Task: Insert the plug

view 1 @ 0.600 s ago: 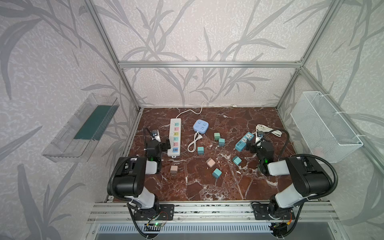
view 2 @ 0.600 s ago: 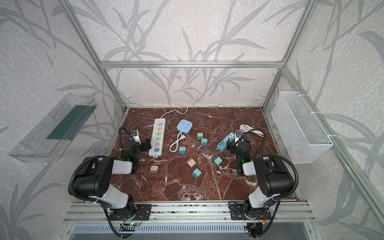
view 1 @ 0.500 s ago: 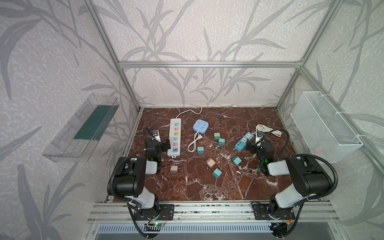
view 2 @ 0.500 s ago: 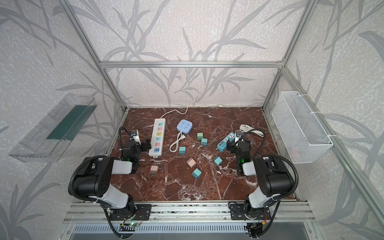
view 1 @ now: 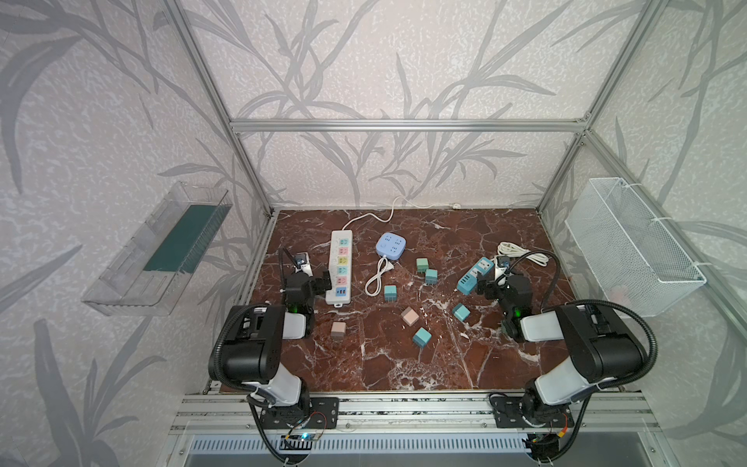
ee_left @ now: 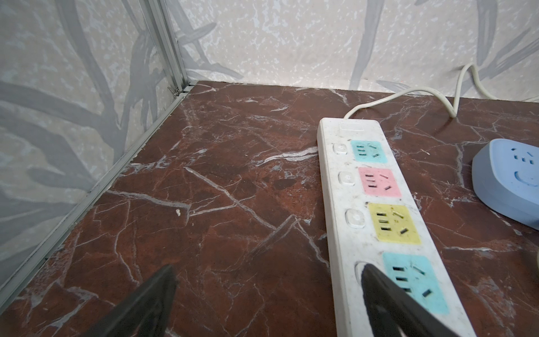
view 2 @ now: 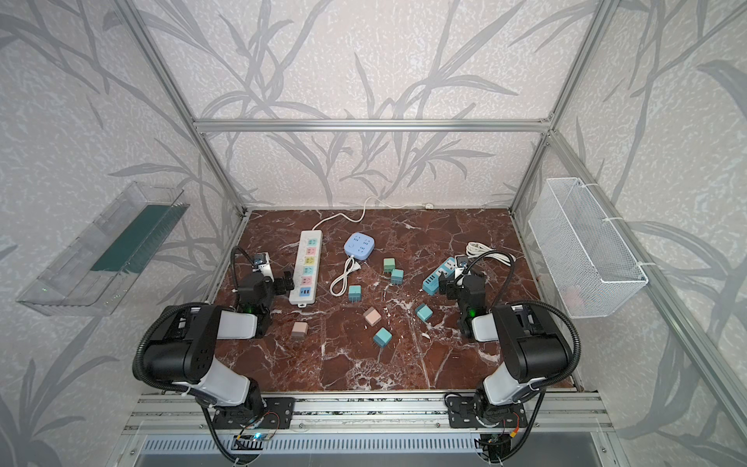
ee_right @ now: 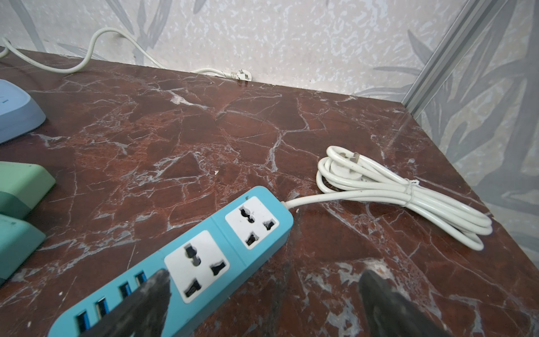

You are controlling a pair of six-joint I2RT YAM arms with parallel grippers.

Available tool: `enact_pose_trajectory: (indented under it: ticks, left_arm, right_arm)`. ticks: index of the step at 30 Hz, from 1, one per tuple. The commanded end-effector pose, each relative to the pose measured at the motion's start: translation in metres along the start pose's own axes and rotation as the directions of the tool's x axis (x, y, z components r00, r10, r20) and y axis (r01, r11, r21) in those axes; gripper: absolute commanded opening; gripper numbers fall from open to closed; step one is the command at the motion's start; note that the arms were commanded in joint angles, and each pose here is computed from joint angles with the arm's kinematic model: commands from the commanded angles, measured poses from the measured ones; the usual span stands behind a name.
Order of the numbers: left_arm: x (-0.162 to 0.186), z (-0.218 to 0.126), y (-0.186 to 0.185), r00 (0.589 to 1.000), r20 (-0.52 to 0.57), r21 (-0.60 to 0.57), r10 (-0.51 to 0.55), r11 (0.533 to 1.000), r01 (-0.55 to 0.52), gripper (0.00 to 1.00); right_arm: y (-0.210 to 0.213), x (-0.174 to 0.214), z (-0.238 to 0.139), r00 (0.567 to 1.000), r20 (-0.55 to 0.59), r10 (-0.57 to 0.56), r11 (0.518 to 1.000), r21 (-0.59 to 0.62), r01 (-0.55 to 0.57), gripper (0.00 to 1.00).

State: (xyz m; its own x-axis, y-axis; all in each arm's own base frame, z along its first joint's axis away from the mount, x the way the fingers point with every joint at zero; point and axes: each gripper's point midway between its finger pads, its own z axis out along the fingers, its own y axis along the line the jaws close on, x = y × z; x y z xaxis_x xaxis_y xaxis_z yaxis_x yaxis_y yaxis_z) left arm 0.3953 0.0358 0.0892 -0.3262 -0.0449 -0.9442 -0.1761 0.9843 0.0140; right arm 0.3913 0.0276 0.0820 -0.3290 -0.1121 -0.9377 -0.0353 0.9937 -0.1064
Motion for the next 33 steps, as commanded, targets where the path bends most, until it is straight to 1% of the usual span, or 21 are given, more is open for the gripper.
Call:
enact_pose_trajectory:
  ticks: [1, 21, 25, 27, 29, 31, 33]
  left_arm:
    - [-0.005, -0.002, 0.001, 1.000, 0.018, -0.009, 0.006, 1.000, -0.005, 0.99]
    - [-0.005, -0.001, 0.004, 1.000, 0.014, -0.026, 0.004, 1.000, -0.003, 0.99]
    - [-0.009, -0.003, 0.004, 1.000, 0.016, -0.023, 0.003, 1.000, -0.002, 0.99]
    - [-0.023, -0.008, 0.005, 1.000, 0.003, -0.033, -0.003, 0.999, 0.003, 0.99]
    - [-0.036, -0.012, 0.004, 1.000, -0.026, -0.027, 0.007, 1.000, -0.008, 0.99]
    - [-0.057, -0.020, 0.003, 1.000, -0.016, -0.015, 0.005, 1.000, -0.005, 0.99]
    - [-0.090, -0.034, 0.006, 0.999, 0.006, -0.031, -0.052, 0.998, 0.052, 0.99]
  right_arm:
    - [0.002, -0.014, 0.002, 0.999, 0.033, -0.002, 1.000, -0.008, 0.002, 0.99]
    - [0.002, -0.013, 0.003, 1.000, 0.031, 0.002, 1.000, -0.007, -0.002, 0.99]
    - [0.001, -0.013, 0.003, 1.000, 0.030, 0.001, 1.000, -0.007, -0.001, 0.99]
    - [-0.002, -0.016, 0.002, 0.999, 0.032, 0.006, 1.000, 0.013, -0.006, 0.99]
    - [-0.007, -0.028, -0.001, 1.000, 0.022, 0.009, 0.999, 0.040, -0.010, 0.99]
    - [-0.013, -0.042, -0.003, 0.999, -0.052, 0.010, 0.998, 0.059, -0.007, 0.99]
    - [-0.020, -0.069, -0.008, 0.995, -0.086, 0.051, 0.995, 0.090, -0.043, 0.99]
